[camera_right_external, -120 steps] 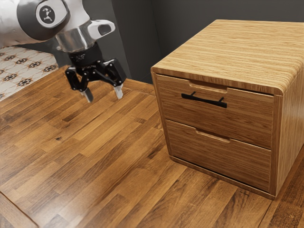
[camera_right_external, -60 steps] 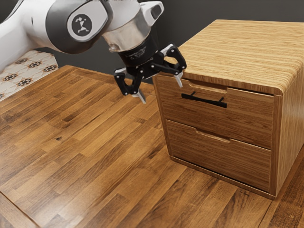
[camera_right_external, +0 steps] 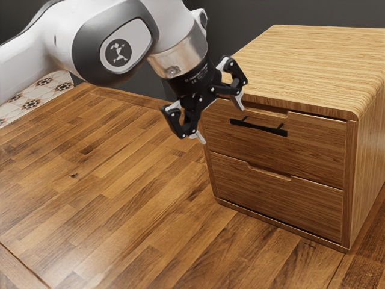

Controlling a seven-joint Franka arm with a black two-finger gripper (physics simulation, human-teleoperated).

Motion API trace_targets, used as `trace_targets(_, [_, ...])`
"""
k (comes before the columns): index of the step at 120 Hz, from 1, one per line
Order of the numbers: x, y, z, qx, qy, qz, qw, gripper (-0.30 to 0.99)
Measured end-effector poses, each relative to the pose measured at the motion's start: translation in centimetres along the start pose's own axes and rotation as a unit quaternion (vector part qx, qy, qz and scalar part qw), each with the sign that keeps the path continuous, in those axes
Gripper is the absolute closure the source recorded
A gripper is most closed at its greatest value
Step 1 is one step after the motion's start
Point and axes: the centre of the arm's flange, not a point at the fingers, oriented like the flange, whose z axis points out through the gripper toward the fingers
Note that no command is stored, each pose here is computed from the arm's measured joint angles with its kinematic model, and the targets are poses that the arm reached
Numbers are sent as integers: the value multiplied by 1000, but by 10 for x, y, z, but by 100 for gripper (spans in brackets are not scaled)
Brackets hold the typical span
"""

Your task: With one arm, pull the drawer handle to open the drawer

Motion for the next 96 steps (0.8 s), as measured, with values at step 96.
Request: trace_targets(96, [-33,11,9,-43,-10,-146,988,0])
